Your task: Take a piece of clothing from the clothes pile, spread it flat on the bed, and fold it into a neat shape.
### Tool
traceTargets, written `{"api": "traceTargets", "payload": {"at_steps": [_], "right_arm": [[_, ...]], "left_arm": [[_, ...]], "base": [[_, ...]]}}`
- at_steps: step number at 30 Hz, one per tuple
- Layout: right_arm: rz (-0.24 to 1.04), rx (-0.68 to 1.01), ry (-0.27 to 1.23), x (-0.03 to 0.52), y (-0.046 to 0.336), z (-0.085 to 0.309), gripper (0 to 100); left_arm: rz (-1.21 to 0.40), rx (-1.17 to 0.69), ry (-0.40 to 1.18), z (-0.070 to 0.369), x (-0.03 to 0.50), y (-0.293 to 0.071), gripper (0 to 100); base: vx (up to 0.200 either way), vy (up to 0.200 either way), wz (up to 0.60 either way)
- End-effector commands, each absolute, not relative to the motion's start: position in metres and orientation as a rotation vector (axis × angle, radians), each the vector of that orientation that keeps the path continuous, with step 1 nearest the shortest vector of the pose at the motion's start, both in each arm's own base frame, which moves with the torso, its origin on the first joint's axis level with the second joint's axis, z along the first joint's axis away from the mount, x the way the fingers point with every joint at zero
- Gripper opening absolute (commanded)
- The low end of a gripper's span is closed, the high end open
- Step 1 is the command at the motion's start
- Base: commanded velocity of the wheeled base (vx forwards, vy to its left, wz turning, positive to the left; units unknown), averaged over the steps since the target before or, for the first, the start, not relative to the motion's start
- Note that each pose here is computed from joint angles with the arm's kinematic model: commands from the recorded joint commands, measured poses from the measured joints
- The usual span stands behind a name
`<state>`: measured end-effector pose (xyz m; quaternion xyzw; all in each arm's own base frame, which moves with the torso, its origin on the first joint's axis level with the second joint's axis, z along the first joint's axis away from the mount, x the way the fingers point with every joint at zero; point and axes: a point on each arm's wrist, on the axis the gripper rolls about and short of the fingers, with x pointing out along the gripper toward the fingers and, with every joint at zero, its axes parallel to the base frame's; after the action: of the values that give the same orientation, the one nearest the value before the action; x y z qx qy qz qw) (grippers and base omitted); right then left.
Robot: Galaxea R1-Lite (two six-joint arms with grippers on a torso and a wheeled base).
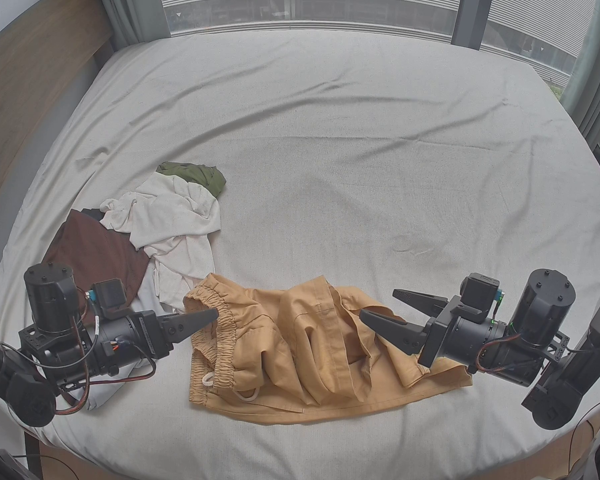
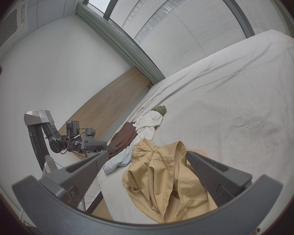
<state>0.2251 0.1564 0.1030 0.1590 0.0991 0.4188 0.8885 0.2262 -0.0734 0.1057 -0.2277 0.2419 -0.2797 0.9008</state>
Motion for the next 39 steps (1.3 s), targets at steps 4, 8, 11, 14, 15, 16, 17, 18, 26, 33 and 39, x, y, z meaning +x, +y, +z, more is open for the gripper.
{"api": "traceTargets", "payload": {"at_steps": [4, 8, 11, 14, 15, 16, 17, 18, 26, 33, 39], "right_arm": [[0.867, 0.329, 0.211, 0.227, 0.157, 0.101, 100], [0.868, 0.329, 0.216, 0.227, 0.157, 0.1, 100], [0.864, 0.327, 0.225, 0.228, 0.157, 0.097, 100], [0.864, 0.327, 0.226, 0.228, 0.157, 0.097, 100], [0.864, 0.327, 0.226, 0.228, 0.157, 0.097, 100], [0.864, 0.327, 0.226, 0.228, 0.157, 0.097, 100], [0.864, 0.327, 0.225, 0.228, 0.158, 0.097, 100], [0.859, 0.327, 0.226, 0.229, 0.156, 0.097, 100], [0.86, 0.328, 0.223, 0.229, 0.156, 0.097, 100], [0.86, 0.328, 0.221, 0.229, 0.156, 0.098, 100], [0.86, 0.328, 0.221, 0.229, 0.156, 0.098, 100]], "left_arm": [[-0.566, -0.478, 0.558, 0.082, 0.238, -0.078, 100], [-0.576, -0.474, 0.582, 0.067, 0.243, -0.084, 100], [-0.59, -0.484, 0.563, 0.06, 0.247, -0.091, 100], [-0.598, -0.493, 0.545, 0.052, 0.249, -0.093, 100], [-0.599, -0.496, 0.535, 0.048, 0.25, -0.094, 100], [-0.599, -0.498, 0.529, 0.045, 0.252, -0.094, 100], [-0.598, -0.498, 0.526, 0.044, 0.252, -0.094, 100], [-0.596, -0.497, 0.517, 0.039, 0.254, -0.095, 100], [-0.594, -0.528, 0.503, 0.031, 0.263, -0.103, 100], [-0.641, -0.599, 0.517, 0.036, 0.262, -0.12, 100], [-0.654, -0.658, 0.496, 0.05, 0.259, -0.121, 100]], "base": [[0.0, 0.0, 0.0], [0.0, 0.0, 0.0], [0.0, 0.0, 0.0], [0.0, 0.0, 0.0], [0.0, 0.0, 0.0], [0.0, 0.0, 0.0], [0.0, 0.0, 0.0], [0.0, 0.0, 0.0], [0.0, 0.0, 0.0], [0.0, 0.0, 0.0], [0.0, 0.0, 0.0]]}}
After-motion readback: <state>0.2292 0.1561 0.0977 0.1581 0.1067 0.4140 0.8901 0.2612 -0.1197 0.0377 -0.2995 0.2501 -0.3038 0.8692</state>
